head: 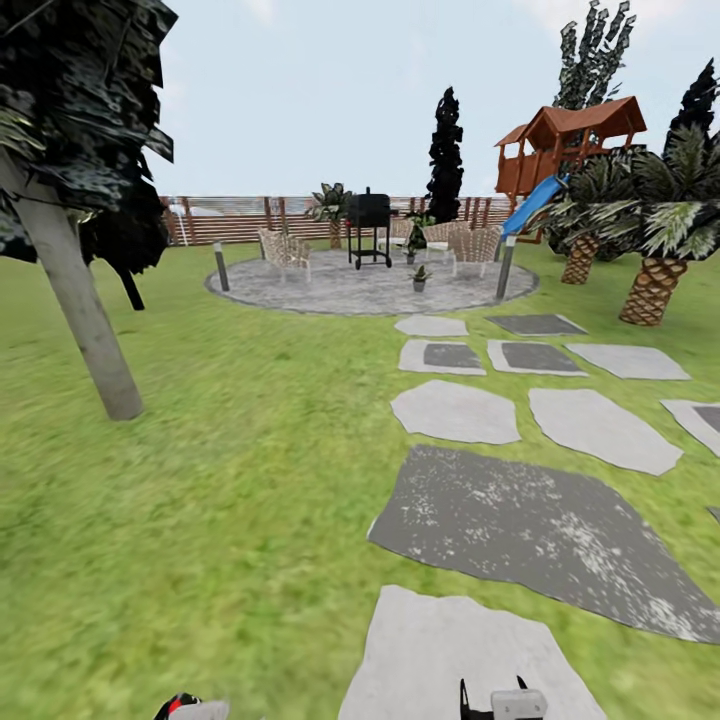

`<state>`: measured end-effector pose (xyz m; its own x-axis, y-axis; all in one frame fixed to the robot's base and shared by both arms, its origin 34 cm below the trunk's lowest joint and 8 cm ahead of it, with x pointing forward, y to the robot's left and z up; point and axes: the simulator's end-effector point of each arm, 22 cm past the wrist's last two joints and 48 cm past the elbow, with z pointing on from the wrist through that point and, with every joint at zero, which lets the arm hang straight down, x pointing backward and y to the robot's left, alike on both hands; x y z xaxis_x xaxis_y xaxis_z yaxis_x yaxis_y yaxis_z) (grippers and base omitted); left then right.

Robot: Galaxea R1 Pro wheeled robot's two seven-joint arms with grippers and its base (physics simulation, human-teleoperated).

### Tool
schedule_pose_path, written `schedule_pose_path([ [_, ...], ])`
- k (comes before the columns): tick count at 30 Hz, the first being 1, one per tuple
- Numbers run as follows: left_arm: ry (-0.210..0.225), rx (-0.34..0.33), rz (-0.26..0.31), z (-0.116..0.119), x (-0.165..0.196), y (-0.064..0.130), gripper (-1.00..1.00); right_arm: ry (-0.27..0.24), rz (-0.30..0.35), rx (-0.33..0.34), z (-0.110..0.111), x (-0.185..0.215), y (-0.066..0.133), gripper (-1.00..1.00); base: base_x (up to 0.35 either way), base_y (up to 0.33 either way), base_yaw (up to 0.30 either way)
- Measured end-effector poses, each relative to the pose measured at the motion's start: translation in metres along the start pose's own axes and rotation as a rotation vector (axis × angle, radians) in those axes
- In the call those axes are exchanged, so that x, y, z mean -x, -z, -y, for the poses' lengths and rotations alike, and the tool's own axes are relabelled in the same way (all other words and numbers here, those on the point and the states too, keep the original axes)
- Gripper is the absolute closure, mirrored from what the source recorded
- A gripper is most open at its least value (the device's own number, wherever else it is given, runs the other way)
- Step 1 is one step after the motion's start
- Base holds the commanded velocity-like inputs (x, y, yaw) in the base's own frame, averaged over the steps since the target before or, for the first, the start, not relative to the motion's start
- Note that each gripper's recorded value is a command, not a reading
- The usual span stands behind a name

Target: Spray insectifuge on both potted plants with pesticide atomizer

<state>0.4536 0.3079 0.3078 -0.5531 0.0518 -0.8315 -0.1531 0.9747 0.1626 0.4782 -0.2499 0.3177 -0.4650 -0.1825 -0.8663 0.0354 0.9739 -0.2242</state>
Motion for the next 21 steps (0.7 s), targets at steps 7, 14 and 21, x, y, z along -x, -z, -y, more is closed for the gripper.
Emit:
schedule_pose_path([
  [7, 0.000, 0.002, 0.000, 0.000, 0.000, 0.000, 1.00, 0.001, 0.000, 0.001, 0.000, 0.000, 0.000, -1.00, 0.340, 0.000, -0.001],
  [14, 0.001, 0.003, 0.000, -0.001, 0.000, 0.000, 1.00, 0.002, 0.000, 0.000, 0.001, 0.000, 0.000, -1.00, 0.340, 0.000, 0.000],
  [21, 0.002, 0.003, 0.001, -0.001, 0.000, 0.000, 1.00, 0.014, -0.022, 0.048, -0.005, -0.016, 0.011, -1.00, 0.340, 0.000, 0.000],
])
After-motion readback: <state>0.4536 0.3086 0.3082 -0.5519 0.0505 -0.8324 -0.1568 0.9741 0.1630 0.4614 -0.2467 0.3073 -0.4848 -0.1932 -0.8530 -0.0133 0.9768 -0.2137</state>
